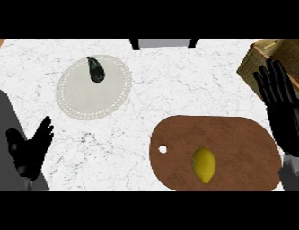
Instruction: Pick the lemon from the cutting board and place it in the basket
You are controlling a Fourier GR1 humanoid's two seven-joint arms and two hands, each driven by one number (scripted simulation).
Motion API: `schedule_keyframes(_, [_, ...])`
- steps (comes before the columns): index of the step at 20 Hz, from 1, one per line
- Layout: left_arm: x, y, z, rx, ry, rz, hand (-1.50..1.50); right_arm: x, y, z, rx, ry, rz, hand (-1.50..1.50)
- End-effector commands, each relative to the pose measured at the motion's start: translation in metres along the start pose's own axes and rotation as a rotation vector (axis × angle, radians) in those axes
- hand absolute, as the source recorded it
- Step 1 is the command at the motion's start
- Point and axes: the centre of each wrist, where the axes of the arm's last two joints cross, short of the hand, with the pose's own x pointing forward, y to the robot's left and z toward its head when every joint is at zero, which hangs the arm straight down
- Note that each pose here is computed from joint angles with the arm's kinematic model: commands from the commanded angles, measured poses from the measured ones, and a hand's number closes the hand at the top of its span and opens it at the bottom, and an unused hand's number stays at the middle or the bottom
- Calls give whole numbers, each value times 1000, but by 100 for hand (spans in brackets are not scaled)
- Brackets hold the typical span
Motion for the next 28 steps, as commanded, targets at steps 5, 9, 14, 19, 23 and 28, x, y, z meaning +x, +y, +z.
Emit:
schedule_keyframes(5, [69, -1, -22, -66, -252, -188, 0, -64, -22, 64, -58, -53, -309, 150])
schedule_keyframes(9, [82, 0, -20, -114, -219, -204, 0, -33, 37, 54, 104, -503, -441, 150])
schedule_keyframes(14, [85, -3, -23, -103, -244, -213, 0, -38, 77, 92, -159, -469, -62, -150])
schedule_keyframes(19, [97, -7, -24, -104, -256, -195, 0, -27, -2, 128, -151, -184, 440, -150])
schedule_keyframes(23, [89, -5, -23, -89, -256, -223, 0, 9, -46, 141, -3, -20, 735, -150])
schedule_keyframes(28, [87, -23, -20, -91, -241, -221, 0, 52, -51, 153, 324, 231, 806, -150])
